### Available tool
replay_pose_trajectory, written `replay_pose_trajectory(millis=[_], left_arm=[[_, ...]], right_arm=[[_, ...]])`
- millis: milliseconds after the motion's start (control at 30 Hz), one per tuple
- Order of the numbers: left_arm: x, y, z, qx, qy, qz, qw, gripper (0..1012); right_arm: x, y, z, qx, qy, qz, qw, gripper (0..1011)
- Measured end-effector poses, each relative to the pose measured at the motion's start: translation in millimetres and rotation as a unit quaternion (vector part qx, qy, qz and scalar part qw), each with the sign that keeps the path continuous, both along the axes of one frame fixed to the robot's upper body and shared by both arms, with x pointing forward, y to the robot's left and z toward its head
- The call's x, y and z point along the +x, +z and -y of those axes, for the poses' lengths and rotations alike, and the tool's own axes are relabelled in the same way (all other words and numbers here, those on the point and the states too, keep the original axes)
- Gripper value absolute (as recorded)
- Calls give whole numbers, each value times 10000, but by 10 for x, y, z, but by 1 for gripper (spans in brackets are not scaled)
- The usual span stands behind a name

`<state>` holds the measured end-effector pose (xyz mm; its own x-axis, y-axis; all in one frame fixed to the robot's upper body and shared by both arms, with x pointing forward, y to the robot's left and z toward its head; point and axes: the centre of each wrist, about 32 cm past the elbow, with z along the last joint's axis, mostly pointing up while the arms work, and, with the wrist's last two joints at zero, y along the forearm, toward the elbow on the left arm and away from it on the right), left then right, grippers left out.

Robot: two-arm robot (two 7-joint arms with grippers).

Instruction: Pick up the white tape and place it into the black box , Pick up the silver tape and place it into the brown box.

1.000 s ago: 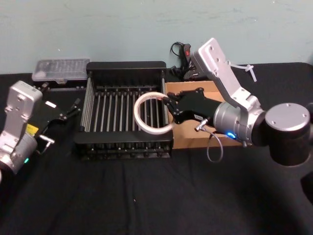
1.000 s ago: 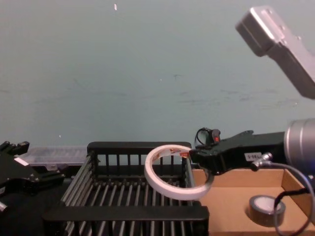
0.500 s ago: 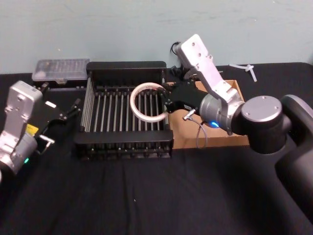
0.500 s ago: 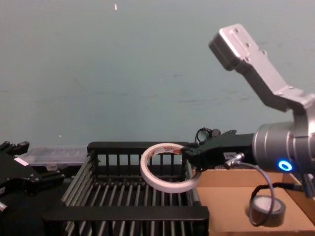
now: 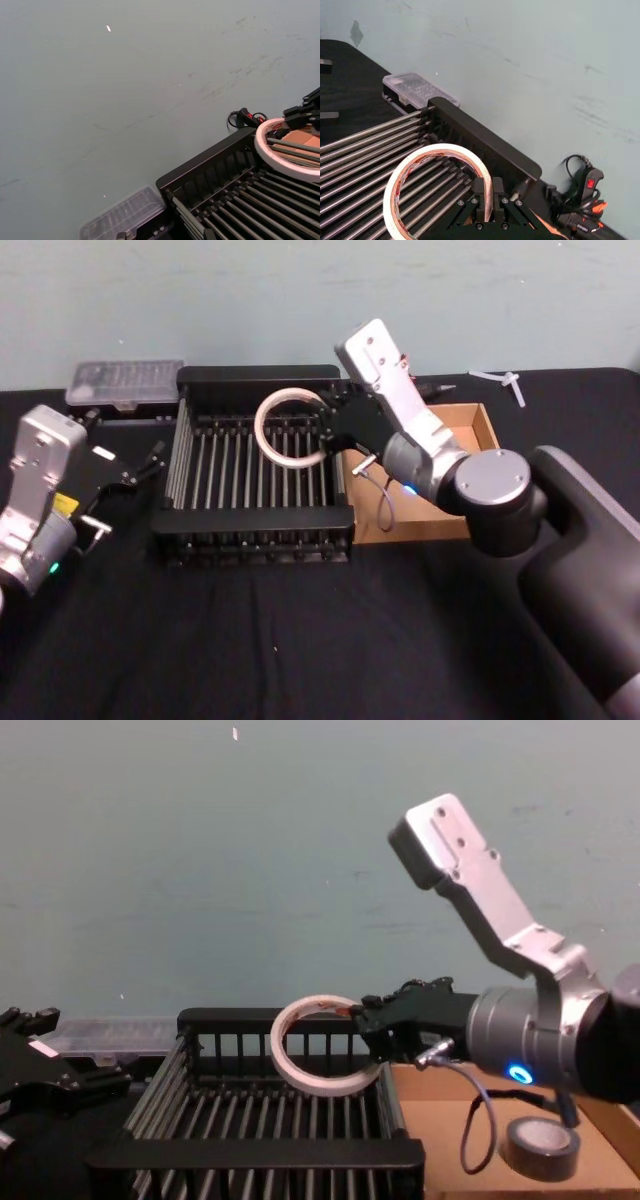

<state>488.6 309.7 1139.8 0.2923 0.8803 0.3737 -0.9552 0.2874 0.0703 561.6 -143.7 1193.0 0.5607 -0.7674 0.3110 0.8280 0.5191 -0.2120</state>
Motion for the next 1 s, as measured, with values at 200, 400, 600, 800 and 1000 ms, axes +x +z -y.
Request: replay_pose_trajectory(millis=[200,400,600,800,1000], left_arm=[[0,0,0,0,0,0,10000,1001],[0,0,0,0,0,0,10000,1001],[0,0,0,0,1,0,10000,1001],[0,0,0,0,0,0,10000,1002],[0,0,0,0,0,0,10000,1001]], right_arm=[[46,-90,-87,-155,-12,261,9995,98],[100,-151,-157,-253,-3,340,9991,98],[137,-211,-205,-312,16,301,9991,98],[150,-252,-224,-354,40,235,9991,98],[152,-258,-228,-379,46,197,9991,98]])
